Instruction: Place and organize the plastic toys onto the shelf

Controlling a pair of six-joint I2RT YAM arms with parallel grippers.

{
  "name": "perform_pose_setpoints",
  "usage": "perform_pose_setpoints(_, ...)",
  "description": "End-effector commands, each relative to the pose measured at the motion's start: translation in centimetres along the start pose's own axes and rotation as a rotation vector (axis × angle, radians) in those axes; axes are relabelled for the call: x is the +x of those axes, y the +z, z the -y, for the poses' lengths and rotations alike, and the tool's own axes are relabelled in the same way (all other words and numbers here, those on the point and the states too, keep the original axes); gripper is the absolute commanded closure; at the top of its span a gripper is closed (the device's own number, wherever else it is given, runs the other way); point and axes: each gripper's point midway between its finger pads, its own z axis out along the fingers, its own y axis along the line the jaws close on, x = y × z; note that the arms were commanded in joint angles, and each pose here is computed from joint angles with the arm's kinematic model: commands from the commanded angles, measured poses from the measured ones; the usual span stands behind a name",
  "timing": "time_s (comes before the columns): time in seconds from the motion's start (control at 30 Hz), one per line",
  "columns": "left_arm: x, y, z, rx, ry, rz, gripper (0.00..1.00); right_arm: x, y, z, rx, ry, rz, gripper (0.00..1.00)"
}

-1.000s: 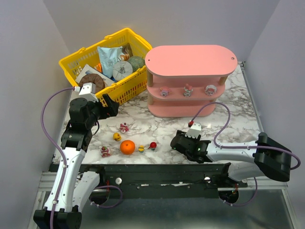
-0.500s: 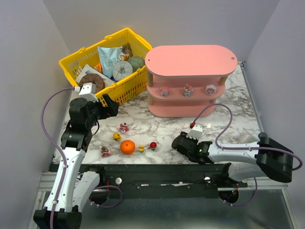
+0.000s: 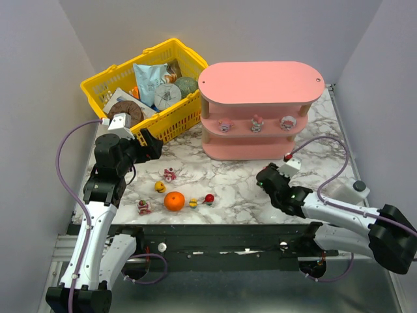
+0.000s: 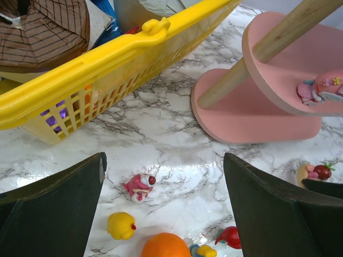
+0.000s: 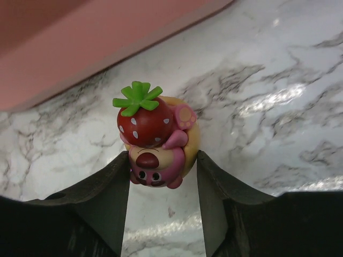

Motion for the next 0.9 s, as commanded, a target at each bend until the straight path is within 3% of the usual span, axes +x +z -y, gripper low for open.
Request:
perform_pose_setpoints(0.0, -0.2, -0.2, 0.4, 0.026, 0.001, 0.016, 0.01, -3.3, 1.4, 0.6, 0.011, 0.038, 0.096, 0.57)
perform_pose_setpoints(0.3, -0.2, -0.2, 0.4, 0.025, -0.002, 0.014, 0.01, -6.9, 4.3, 1.4, 0.026, 0.174, 0.142, 0.56)
perform_pose_setpoints(0.87, -0.1, 0.1, 0.2, 0.019, -0.002, 0.007, 0.01, -7.2, 7.4, 1.4, 0.009, 0.221, 0.141, 0.51)
